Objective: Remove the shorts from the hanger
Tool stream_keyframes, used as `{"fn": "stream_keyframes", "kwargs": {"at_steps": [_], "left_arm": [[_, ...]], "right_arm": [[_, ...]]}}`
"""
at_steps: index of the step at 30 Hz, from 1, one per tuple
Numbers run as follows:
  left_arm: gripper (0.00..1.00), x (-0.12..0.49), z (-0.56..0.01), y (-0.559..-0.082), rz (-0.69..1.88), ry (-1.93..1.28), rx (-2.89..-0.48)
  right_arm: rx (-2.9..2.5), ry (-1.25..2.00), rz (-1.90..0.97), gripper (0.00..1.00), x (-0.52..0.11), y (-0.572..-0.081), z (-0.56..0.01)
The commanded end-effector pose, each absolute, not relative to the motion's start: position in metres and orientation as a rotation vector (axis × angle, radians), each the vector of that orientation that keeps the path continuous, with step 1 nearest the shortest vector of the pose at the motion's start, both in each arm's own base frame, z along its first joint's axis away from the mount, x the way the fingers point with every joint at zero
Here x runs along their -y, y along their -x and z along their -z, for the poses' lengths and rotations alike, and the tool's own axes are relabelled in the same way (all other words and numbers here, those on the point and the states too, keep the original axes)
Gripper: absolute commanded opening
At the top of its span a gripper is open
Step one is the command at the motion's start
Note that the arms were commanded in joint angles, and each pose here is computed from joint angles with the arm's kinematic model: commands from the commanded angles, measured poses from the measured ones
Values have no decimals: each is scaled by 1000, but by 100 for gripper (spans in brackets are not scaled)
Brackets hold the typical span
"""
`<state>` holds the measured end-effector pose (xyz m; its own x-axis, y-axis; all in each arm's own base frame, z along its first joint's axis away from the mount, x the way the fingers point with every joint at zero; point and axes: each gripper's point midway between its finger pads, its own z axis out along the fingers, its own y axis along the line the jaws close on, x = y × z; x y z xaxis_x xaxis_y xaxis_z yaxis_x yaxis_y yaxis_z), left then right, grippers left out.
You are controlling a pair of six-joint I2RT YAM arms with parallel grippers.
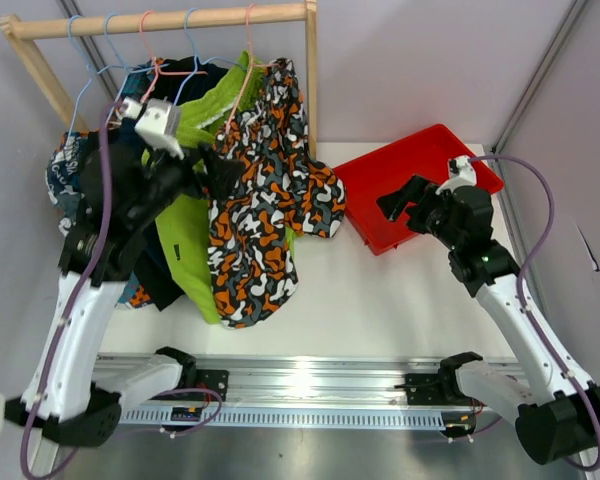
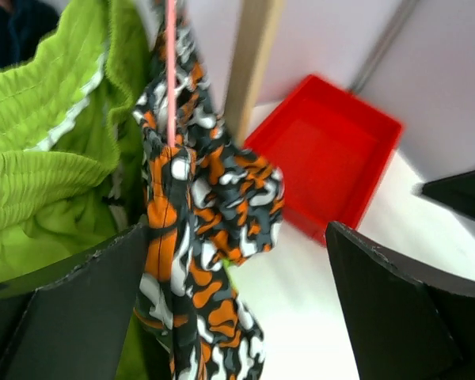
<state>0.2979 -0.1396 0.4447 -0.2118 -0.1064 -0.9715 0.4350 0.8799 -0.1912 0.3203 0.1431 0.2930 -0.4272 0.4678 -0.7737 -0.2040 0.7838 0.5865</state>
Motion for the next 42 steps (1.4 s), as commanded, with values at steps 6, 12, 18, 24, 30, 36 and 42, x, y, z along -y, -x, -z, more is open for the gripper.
{"fn": "stream_keyframes", "kwargs": {"at_steps": [6, 12, 18, 24, 30, 36, 42], "left_arm": [[99, 158, -509, -223, 638, -509, -1202], [99, 162, -521, -261, 599, -482, -1367], [99, 157, -552, -311, 461, -416, -1410], [97, 169, -533, -398, 358, -360, -1585], [88, 178, -498, -436, 349, -312, -1669], [76, 175, -475, -448, 319, -268, -1737], [1, 168, -465, -455, 282, -214, -1767]], "right_arm": [[-1862, -160, -690, 99, -160, -320, -295], [-1854, -105, -641, 99, -162, -298, -285], [-1870, -74, -650, 99, -153, -272, -278], [-1862, -72, -666, 99, -144, -251, -276], [-1859, -69, -667, 99, -137, -237, -273], [-1857, -65, -648, 99, -132, -233, -273], [-1865, -69, -654, 99, -135, -235, -269]]}}
